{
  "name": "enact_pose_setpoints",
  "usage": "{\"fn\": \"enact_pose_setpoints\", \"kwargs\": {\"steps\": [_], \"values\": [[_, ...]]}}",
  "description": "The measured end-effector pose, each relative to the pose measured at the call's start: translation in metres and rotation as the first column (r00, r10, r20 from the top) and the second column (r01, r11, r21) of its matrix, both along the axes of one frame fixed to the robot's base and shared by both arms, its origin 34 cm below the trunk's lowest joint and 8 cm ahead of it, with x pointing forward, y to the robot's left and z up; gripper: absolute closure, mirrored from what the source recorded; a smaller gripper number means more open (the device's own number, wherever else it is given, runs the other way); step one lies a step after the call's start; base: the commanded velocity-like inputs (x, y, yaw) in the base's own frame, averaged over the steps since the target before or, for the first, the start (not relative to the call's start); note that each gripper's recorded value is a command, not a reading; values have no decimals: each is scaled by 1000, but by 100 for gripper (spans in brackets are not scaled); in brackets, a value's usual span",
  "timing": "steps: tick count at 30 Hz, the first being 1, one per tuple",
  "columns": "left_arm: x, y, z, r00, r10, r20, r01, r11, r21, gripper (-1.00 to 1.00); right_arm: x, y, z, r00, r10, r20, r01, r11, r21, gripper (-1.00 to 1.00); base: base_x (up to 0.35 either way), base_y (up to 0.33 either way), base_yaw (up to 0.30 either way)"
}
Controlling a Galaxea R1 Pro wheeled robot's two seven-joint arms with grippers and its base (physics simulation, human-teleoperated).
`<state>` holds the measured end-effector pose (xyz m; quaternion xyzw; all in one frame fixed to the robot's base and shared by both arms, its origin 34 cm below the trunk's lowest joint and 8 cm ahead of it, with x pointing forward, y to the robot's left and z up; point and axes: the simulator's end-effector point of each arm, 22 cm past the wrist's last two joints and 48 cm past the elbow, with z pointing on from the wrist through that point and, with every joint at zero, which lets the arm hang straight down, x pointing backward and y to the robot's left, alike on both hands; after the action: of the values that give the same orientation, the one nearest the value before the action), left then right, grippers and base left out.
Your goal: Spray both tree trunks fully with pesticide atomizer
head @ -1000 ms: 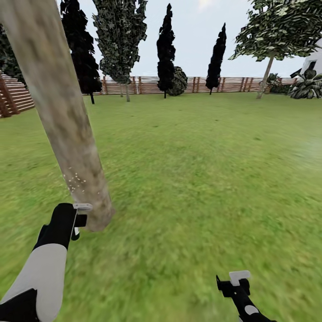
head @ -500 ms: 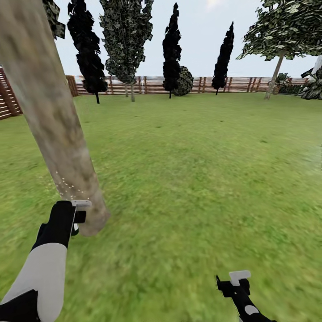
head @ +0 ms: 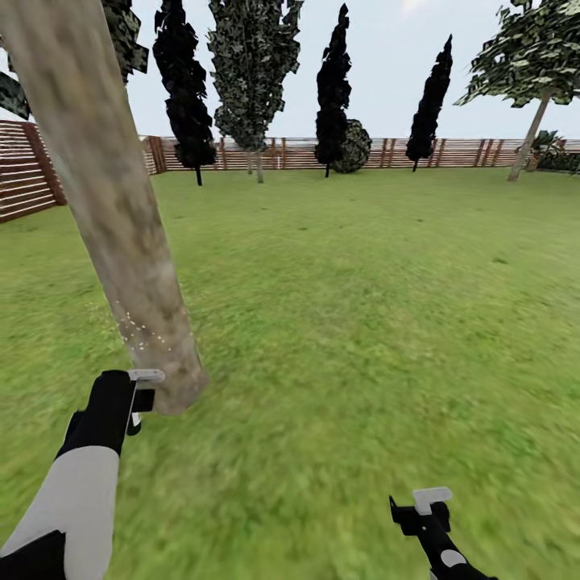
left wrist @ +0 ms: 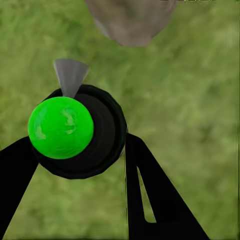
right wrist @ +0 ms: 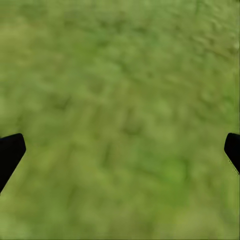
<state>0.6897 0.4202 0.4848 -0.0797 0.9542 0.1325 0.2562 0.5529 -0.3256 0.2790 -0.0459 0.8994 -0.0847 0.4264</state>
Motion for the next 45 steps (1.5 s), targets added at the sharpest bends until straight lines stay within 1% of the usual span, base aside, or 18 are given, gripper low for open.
{"fn": "enact_pose_setpoints", "kwargs": {"steps": [8, 11, 16, 25, 28, 37, 40, 45], "values": [[0, 0, 0, 1000, 0, 0, 0, 1000, 1, 100, 0, -1, 0, 1000, -1, 0, 1, 1000, -1, -100, 202, -204, 13], [-2, 4, 0, 1000, 5, -3, -5, 1000, 6, 100, 0, 0, 0, 1000, -1, 0, 1, 1000, -1, -100, 185, -220, 0], [-10, 8, -8, 1000, 20, -14, -21, 1000, -4, 100, 0, 0, 0, 1000, -1, 0, 1, 1000, -1, -100, 220, -210, 19], [-17, 9, -16, 999, 25, -29, -25, 1000, -6, 100, 0, 0, 0, 1000, -1, 0, 1, 1000, -1, -100, 210, -213, 260], [-17, 8, -17, 999, 23, -29, -23, 1000, -8, 100, 0, 0, 0, 1000, 0, 0, 0, 1000, 0, -100, 25, -266, 240], [-17, 9, -16, 999, 25, -25, -26, 1000, -7, 100, 0, 0, 0, 1000, -1, 0, 1, 1000, -1, -100, 1, -273, 32], [-15, 11, -12, 999, 30, -15, -30, 1000, -5, 100, 0, 0, 0, 1000, -1, 0, 1, 1000, -1, -100, -99, -228, 238], [-7, 12, -1, 1000, 31, 3, -31, 1000, -4, 100, 0, -1, 0, 1000, -2, 0, 2, 1000, -1, -100, -35, -32, 274]]}}
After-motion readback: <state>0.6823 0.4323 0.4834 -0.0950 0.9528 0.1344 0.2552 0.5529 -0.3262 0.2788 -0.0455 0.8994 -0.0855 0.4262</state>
